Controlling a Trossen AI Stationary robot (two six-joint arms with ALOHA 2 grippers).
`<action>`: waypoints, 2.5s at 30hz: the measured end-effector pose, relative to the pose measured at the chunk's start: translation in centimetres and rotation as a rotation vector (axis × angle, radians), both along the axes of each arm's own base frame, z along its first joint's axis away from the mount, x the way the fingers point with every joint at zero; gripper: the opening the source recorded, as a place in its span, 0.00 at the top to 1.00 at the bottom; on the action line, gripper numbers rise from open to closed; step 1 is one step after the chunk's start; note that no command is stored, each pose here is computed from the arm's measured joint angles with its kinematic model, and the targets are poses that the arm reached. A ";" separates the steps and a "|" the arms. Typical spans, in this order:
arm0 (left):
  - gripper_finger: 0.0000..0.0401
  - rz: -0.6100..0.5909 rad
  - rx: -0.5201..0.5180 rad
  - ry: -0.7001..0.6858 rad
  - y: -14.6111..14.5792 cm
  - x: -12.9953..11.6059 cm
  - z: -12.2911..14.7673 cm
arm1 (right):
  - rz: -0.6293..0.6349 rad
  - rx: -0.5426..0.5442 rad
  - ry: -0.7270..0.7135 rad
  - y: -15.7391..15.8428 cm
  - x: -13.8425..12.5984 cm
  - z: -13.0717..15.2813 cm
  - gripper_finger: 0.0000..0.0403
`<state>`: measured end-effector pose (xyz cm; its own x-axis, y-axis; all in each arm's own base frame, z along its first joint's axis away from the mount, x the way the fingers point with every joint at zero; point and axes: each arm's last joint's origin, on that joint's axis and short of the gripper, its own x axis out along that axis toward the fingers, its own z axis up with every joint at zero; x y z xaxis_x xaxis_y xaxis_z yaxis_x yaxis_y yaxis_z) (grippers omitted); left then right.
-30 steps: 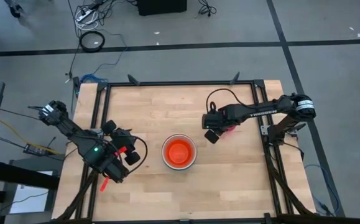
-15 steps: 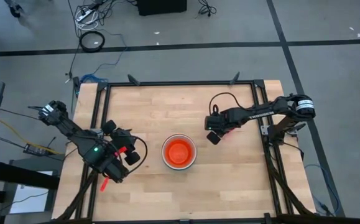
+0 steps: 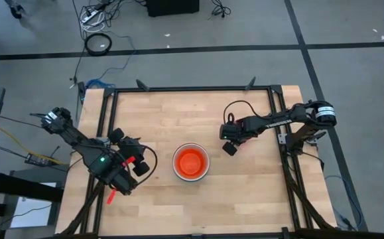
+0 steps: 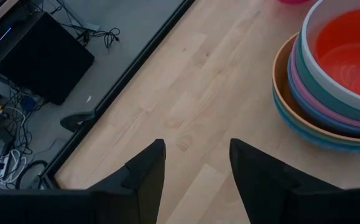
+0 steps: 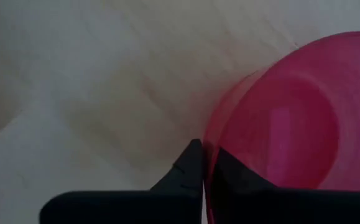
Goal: Nest bowls inside each other
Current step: Stack the red bowl on top of the orange bowl, then return to Home Position
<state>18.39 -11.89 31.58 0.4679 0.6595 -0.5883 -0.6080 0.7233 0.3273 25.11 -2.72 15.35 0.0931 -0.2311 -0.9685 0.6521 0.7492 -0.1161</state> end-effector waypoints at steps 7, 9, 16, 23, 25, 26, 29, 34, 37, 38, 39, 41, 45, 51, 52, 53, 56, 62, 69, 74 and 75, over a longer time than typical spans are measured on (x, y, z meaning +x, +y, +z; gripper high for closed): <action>0.53 0.000 0.000 0.000 0.0 0.0 0.0 | 0.078 -0.038 -0.036 2.2 2.0 3.5 1.00; 0.53 0.000 0.000 0.000 0.0 0.0 0.0 | 0.107 -0.078 -0.074 3.5 2.9 5.4 1.00; 0.53 0.001 0.003 -0.001 0.0 0.0 0.0 | 0.249 -0.228 -0.314 9.1 5.0 13.4 1.00; 0.53 0.000 0.011 -0.009 0.0 0.0 0.0 | 0.414 -0.229 -0.672 13.9 6.4 18.7 1.00; 0.53 0.000 0.011 -0.009 0.0 0.0 0.0 | 0.455 -0.210 -0.741 14.8 6.7 19.1 1.00; 0.53 0.000 0.011 -0.009 0.0 0.0 0.0 | 0.472 -0.202 -0.763 15.2 6.9 19.1 1.00; 0.53 0.001 0.011 -0.009 0.0 0.0 0.0 | 0.509 -0.193 -0.789 16.1 7.7 18.6 1.00; 0.53 0.000 0.012 -0.009 0.0 0.0 0.0 | 0.535 -0.169 -0.738 16.6 9.3 16.3 1.00; 0.53 0.000 0.012 -0.009 0.0 0.0 0.0 | 0.535 -0.170 -0.701 16.6 10.1 15.1 1.00; 0.53 0.000 0.012 -0.009 0.0 0.0 0.0 | 0.537 -0.164 -0.691 16.5 10.3 14.7 1.00; 0.53 -0.001 0.012 -0.009 0.0 0.0 0.0 | 0.538 -0.156 -0.685 16.4 10.6 14.4 1.00; 0.53 -0.001 0.012 -0.008 0.0 0.0 0.0 | 0.541 -0.148 -0.659 16.4 11.0 13.6 1.00; 0.53 -0.001 0.013 -0.008 0.0 0.0 0.0 | 0.551 -0.120 -0.628 16.3 11.6 12.5 1.00; 0.53 -0.002 0.013 -0.008 0.0 0.0 0.0 | 0.561 -0.088 -0.611 16.4 11.9 11.8 1.00; 0.53 -0.001 0.012 -0.008 0.0 0.0 0.0 | 0.567 -0.074 -0.605 16.4 11.9 11.7 1.00; 0.53 -0.002 0.013 -0.007 0.0 0.0 0.0 | 0.580 -0.047 -0.603 16.5 11.9 11.7 1.00; 0.53 -0.001 0.012 -0.009 0.0 0.0 0.0 | 0.615 0.032 -0.589 16.6 11.9 11.5 0.98; 0.53 -0.001 0.011 -0.009 0.0 0.0 0.0 | 0.608 0.052 -0.558 16.6 11.7 11.3 0.87; 0.53 -0.001 0.011 -0.009 0.0 0.0 0.0 | 0.552 0.072 -0.487 16.4 11.1 10.8 0.71; 0.53 -0.001 0.011 -0.009 0.0 0.0 0.0 | 0.564 0.083 -0.483 17.3 10.7 11.0 0.69; 0.53 -0.001 0.011 -0.009 0.0 0.0 0.0 | 0.567 0.087 -0.481 17.5 10.6 11.2 0.69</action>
